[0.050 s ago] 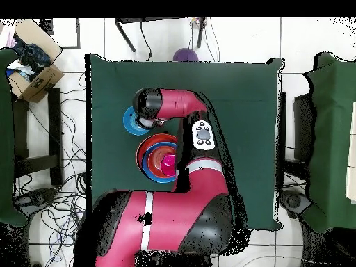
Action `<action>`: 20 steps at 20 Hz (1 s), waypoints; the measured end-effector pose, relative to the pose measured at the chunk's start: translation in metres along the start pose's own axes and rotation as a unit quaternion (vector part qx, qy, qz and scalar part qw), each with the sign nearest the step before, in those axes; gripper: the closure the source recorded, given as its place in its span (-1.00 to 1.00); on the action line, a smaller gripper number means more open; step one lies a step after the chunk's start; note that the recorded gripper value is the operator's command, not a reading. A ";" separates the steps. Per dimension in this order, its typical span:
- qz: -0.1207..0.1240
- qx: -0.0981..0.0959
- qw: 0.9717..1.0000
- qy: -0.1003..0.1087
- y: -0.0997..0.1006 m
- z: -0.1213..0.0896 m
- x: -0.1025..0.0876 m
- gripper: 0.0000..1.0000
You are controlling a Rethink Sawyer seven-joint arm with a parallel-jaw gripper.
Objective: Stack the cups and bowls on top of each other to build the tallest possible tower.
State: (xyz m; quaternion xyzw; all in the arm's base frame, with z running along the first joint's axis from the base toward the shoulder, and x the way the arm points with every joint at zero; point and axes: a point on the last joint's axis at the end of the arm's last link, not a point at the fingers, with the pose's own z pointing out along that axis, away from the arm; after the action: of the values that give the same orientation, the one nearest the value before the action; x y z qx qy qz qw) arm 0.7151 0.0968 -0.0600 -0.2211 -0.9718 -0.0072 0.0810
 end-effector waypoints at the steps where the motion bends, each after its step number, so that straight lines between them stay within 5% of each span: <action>1: 0.000 0.000 1.000 0.000 0.000 0.000 0.000 -1.00; 2: 0.000 -0.001 1.000 0.000 0.000 0.000 0.000 -1.00; 3: 0.000 -0.003 1.000 0.001 0.001 0.000 0.000 1.00; 11: 0.005 -0.020 1.000 -0.008 0.003 -0.012 -0.008 1.00; 20: 0.002 -0.019 1.000 -0.014 0.000 -0.020 0.002 1.00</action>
State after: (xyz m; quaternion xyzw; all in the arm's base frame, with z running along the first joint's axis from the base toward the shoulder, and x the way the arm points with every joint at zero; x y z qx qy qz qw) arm 0.7167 0.0964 -0.0405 -0.2246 -0.9721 -0.0228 0.0634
